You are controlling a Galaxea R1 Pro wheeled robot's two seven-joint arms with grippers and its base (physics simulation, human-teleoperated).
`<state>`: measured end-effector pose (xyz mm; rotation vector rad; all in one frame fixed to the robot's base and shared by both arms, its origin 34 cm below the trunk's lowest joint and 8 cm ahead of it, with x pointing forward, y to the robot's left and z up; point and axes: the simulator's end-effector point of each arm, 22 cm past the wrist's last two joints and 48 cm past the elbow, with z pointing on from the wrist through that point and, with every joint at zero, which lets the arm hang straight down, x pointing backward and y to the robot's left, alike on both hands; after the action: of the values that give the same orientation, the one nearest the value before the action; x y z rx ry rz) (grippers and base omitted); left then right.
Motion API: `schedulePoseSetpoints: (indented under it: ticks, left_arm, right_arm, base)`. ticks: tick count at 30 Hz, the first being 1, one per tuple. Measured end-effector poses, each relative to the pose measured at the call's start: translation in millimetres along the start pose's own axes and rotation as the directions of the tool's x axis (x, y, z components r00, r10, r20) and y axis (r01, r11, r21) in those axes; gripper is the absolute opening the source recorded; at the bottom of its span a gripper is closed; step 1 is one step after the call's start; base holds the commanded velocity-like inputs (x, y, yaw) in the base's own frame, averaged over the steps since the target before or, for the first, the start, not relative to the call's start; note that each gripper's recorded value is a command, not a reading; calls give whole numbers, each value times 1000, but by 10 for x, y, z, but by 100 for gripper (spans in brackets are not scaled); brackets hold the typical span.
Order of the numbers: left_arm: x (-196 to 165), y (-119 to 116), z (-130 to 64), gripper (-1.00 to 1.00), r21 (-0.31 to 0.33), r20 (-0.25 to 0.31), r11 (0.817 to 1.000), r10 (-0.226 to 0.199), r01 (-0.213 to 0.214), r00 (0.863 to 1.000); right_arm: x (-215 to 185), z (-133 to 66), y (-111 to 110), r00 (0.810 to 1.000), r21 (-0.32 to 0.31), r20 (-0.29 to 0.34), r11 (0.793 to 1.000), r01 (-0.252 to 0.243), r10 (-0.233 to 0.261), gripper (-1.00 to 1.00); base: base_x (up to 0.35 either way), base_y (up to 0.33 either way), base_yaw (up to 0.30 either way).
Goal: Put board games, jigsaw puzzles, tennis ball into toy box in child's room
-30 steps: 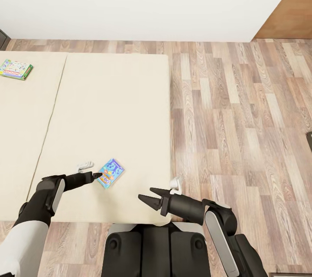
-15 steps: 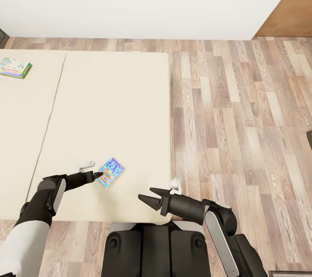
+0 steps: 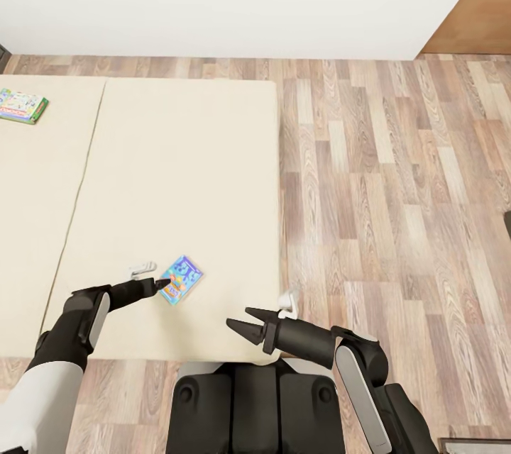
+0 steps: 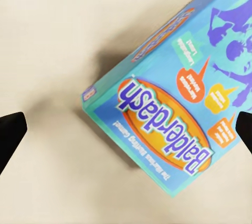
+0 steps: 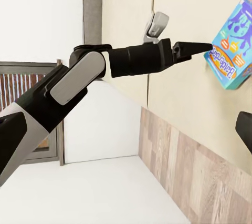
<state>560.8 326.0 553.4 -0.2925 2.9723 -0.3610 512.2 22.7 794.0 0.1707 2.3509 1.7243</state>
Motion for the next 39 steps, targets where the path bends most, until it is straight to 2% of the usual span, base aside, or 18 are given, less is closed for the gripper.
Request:
schedulePoseSetpoints:
  ticks: [11, 17, 31, 39]
  left_arm:
    - [-5, -72, 74, 100, 10, 14, 999, 31, -31, 999]
    - [-181, -131, 83, 100, 17, 42, 999, 46, -47, 998]
    - [-346, -183, 85, 100, 21, 80, 998, 63, -65, 995]
    - [-338, -182, 111, 100, 22, 83, 997, 66, -68, 994]
  right_arm:
    - [31, 8, -47, 1000, 3, -4, 1000, -12, 12, 100]
    - [37, 9, -54, 1000, 3, -4, 1000, -14, 14, 100]
    - [42, 10, -56, 1000, 1, -5, 1000, -15, 16, 100]
    - [57, 14, -82, 1000, 4, -7, 1000, -21, 21, 100]
  base:
    - [0, 0, 0]
    - [0, 0, 0]
    - [0, 0, 0]
    - [0, 0, 0]
